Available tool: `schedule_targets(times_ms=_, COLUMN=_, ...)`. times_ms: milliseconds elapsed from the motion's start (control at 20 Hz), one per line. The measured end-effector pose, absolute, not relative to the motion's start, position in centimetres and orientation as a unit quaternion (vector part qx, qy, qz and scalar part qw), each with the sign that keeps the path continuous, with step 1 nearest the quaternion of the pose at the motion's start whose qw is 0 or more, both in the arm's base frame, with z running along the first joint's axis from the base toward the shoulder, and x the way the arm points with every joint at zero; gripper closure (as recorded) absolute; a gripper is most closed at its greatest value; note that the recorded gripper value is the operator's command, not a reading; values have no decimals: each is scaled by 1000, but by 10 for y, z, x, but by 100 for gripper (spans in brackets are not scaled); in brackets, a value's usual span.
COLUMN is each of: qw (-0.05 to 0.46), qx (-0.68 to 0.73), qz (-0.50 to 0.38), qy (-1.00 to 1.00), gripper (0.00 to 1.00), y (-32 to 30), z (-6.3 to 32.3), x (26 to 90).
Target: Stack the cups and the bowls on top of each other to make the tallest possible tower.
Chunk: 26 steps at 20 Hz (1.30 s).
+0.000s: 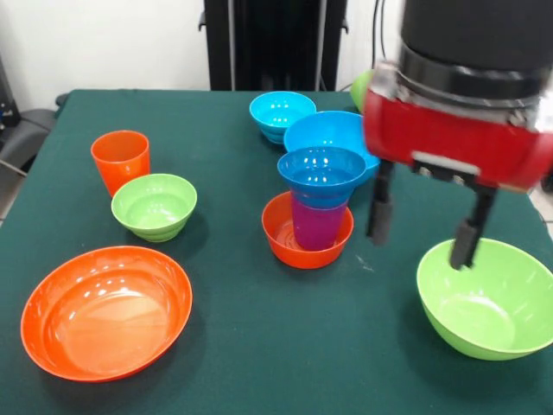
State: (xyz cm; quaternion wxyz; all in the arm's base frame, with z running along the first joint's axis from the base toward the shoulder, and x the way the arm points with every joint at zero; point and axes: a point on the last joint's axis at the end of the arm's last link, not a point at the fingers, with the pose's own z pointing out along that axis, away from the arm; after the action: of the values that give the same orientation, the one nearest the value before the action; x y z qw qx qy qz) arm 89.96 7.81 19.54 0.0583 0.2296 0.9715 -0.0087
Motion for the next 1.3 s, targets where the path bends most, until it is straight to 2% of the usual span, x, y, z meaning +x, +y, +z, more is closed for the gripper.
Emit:
schedule_targets(times_ms=200, qw=47, qx=240, qz=-18, qy=970, gripper=0, y=98, z=170, x=894)
schedule_targets(times_ms=550, qw=36, qx=235, qz=-41, qy=970, gripper=0, y=99, z=147, x=886)
schedule_targets(times_ms=1000, qw=34, qx=237, qz=-73, qy=968, gripper=0, y=83, z=138, x=882)
schedule_targets(times_ms=1300, qw=29, qx=241, qz=-56, qy=969, gripper=0, y=88, z=142, x=883)
